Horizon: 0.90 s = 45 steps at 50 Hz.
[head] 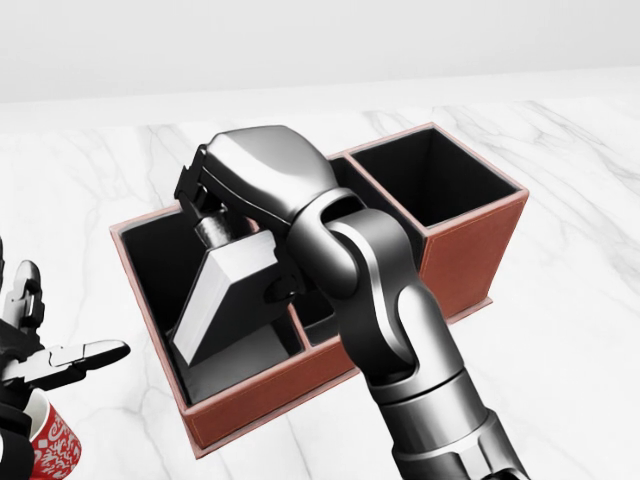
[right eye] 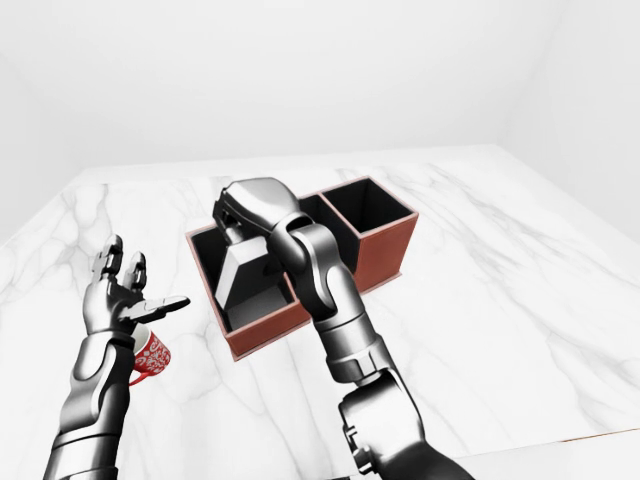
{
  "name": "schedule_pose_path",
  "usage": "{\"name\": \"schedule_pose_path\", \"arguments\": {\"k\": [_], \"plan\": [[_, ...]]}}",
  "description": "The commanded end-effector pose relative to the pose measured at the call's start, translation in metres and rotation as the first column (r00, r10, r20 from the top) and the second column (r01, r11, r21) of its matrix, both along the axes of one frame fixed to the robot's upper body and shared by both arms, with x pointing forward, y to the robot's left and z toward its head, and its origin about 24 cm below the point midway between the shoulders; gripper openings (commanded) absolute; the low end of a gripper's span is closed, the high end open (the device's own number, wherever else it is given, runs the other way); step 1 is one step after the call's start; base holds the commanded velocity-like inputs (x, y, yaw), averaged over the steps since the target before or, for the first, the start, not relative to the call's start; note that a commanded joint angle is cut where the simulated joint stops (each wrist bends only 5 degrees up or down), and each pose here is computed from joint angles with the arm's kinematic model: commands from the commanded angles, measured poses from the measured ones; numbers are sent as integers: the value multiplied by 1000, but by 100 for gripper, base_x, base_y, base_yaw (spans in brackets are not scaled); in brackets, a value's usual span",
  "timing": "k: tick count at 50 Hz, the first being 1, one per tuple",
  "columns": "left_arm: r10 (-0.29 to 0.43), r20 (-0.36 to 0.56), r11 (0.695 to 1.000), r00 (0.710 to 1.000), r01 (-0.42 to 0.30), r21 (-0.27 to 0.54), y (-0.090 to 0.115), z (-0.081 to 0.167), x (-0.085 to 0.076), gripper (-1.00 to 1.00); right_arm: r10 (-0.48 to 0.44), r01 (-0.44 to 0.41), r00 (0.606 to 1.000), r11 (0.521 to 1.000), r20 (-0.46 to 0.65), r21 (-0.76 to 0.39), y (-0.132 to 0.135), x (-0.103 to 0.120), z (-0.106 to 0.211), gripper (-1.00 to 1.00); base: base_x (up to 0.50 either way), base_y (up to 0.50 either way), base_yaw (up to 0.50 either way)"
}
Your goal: Pick up the book and place it in the left compartment of the caddy.
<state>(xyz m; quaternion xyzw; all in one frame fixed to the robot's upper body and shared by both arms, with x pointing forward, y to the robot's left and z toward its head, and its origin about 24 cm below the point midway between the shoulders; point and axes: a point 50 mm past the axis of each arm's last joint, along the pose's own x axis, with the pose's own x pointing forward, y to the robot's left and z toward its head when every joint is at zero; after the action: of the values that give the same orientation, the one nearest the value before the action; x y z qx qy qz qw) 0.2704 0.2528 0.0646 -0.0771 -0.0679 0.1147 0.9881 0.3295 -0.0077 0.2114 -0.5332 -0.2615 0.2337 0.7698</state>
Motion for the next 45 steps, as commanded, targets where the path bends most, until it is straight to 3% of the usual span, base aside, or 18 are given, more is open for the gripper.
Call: {"name": "schedule_pose_path", "arguments": {"k": [1, 6, 9, 27, 45], "plan": [[0, -14, 1000, 1000, 0, -10, 1, -4, 0, 100, -49, 45, 996, 998, 80, 53, 6, 5, 3, -100, 0, 0, 0], [2, -21, 1000, 1000, -3, -15, 3, -6, -1, 100, -98, 93, 990, 994, 99, 57, 5, 12, -7, -100, 0, 0, 0], [5, -28, 1000, 1000, -6, -19, 4, -8, -1, 100, -143, 135, 975, 989, 171, 53, 5, 15, -10, -100, 0, 0, 0], [10, -47, 999, 999, -12, -35, 6, -14, -4, 100, -110, 112, 979, 994, 173, -1, 27, 13, -17, -100, 0, 0, 0], [16, -54, 999, 998, -19, -50, 10, -16, -6, 100, -157, 169, 976, 983, 151, -73, 24, 27, -48, -100, 0, 0, 0]]}}
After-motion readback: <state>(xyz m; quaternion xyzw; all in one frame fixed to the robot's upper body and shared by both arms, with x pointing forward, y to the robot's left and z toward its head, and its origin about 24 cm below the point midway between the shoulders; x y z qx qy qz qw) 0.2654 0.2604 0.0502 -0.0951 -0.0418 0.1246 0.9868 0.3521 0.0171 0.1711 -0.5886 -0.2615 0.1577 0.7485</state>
